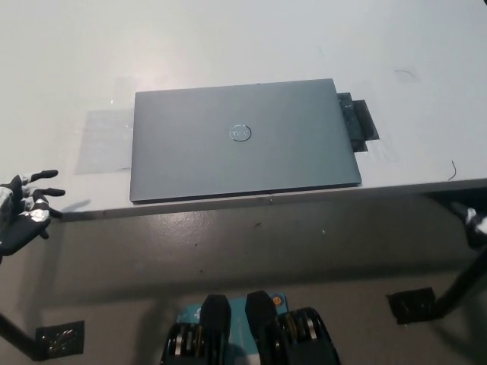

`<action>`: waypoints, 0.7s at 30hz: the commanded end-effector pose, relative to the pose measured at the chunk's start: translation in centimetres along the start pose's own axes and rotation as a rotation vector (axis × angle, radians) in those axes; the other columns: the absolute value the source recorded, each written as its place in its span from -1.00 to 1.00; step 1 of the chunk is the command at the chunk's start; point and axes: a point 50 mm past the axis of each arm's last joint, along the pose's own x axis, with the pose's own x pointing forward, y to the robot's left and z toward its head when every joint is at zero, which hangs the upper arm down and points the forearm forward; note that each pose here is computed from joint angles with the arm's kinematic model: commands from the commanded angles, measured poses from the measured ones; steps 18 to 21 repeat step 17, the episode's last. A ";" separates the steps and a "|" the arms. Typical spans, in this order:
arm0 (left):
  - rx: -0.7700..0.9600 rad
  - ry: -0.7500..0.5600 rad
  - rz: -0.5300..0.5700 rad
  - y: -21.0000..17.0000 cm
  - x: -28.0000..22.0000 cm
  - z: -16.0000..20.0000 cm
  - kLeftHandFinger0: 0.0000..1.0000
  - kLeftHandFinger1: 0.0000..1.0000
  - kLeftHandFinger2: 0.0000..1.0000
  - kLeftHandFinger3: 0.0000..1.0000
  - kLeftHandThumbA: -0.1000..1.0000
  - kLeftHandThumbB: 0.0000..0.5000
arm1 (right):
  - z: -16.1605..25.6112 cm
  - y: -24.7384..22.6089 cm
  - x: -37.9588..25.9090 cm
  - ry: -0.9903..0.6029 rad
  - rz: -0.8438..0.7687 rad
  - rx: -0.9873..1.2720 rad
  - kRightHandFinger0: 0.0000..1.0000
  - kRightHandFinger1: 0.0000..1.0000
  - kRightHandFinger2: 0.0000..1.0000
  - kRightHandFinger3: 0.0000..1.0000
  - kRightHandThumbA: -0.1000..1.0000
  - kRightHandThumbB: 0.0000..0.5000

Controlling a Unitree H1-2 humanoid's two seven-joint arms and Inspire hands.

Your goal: The robot uses its right hand to push down on the lid of a laptop kept in the middle of the desk to close it

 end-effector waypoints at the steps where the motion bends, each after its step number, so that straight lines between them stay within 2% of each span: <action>1: 0.013 -0.023 0.057 0.8 -0.2 0.8 -0.40 -0.07 0.26 0.55 -0.71 -1.00 | -0.3 -1.3 -0.6 -0.052 -0.063 0.005 1.00 1.00 1.00 1.00 1.00 0.10; 2: 0.012 -0.022 0.056 0.7 -0.2 0.7 -0.41 -0.08 0.24 0.54 -0.70 -1.00 | -0.5 -1.5 -0.7 -0.048 -0.069 0.007 1.00 1.00 1.00 1.00 1.00 0.08; 4: 0.002 -0.020 0.059 0.5 -0.3 0.5 -0.43 -0.10 0.22 0.53 -0.70 -0.99 | -1.2 -2.1 -0.9 -0.041 -0.081 0.001 1.00 1.00 1.00 1.00 1.00 0.20; 7: 0.000 -0.016 0.069 0.5 -0.4 0.3 -0.43 -0.08 0.24 0.53 -0.67 -0.98 | -1.8 -2.4 -0.9 -0.034 -0.090 -0.015 1.00 1.00 1.00 1.00 1.00 0.20; 8: -0.011 -0.019 0.069 0.4 -0.5 0.1 -0.45 -0.11 0.21 0.53 -0.72 -0.97 | -2.4 -2.6 -1.1 -0.027 -0.096 -0.012 1.00 1.00 1.00 1.00 1.00 0.06; 12: -0.020 -0.005 0.074 0.2 -0.9 -0.3 -0.48 -0.12 0.19 0.51 -0.71 -0.98 | -3.0 -2.9 -1.3 -0.001 -0.111 0.004 1.00 1.00 1.00 1.00 1.00 -0.01; 13: -0.022 -0.007 0.071 0.2 -0.9 -0.3 -0.46 -0.10 0.21 0.51 -0.70 -0.99 | -3.3 -2.9 -1.3 0.009 -0.116 0.001 1.00 1.00 1.00 1.00 1.00 -0.11; 14: -0.025 -0.005 0.074 0.1 -0.9 -0.3 -0.40 -0.07 0.23 0.51 -0.68 -0.97 | -3.1 -2.9 -1.1 0.010 -0.111 -0.007 1.00 1.00 1.00 1.00 1.00 -0.09; 21: -0.029 -0.004 0.077 0.0 -0.9 -0.3 -0.39 -0.07 0.23 0.51 -0.67 -0.96 | -2.9 -2.9 -1.1 0.008 -0.104 -0.025 1.00 1.00 1.00 1.00 1.00 -0.06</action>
